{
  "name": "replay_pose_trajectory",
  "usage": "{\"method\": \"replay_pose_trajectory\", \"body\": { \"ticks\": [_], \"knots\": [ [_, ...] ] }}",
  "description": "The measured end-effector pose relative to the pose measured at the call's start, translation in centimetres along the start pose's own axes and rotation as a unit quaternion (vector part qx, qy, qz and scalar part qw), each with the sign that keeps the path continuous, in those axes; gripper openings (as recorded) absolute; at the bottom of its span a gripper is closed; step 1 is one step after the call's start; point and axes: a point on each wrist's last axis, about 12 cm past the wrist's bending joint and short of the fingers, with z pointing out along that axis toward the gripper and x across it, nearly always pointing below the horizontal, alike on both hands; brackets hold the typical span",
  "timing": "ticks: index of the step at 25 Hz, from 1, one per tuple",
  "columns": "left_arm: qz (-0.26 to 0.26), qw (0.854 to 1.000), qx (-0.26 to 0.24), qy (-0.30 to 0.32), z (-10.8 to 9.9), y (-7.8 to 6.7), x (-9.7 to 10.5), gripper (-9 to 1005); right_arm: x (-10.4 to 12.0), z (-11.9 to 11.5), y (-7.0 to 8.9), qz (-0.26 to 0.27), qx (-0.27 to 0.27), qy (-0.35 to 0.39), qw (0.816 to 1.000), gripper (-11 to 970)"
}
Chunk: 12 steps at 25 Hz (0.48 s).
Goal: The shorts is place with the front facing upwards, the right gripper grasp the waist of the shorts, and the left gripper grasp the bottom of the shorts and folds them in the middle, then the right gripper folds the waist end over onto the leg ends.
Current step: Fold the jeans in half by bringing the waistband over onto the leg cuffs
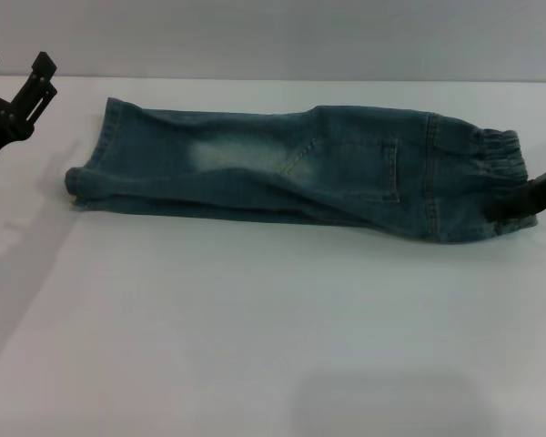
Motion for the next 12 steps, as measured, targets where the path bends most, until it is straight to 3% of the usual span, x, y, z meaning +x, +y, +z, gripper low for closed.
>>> {"method": "replay_pose_trajectory", "body": {
  "ticks": [12],
  "knots": [
    [0.010, 1.000, -0.003, 0.002, -0.1, 0.1, 0.1, 797, -0.1, 1.2, 1.2, 0.001, -0.036, -0.037, 0.999, 649]
  ]
}}
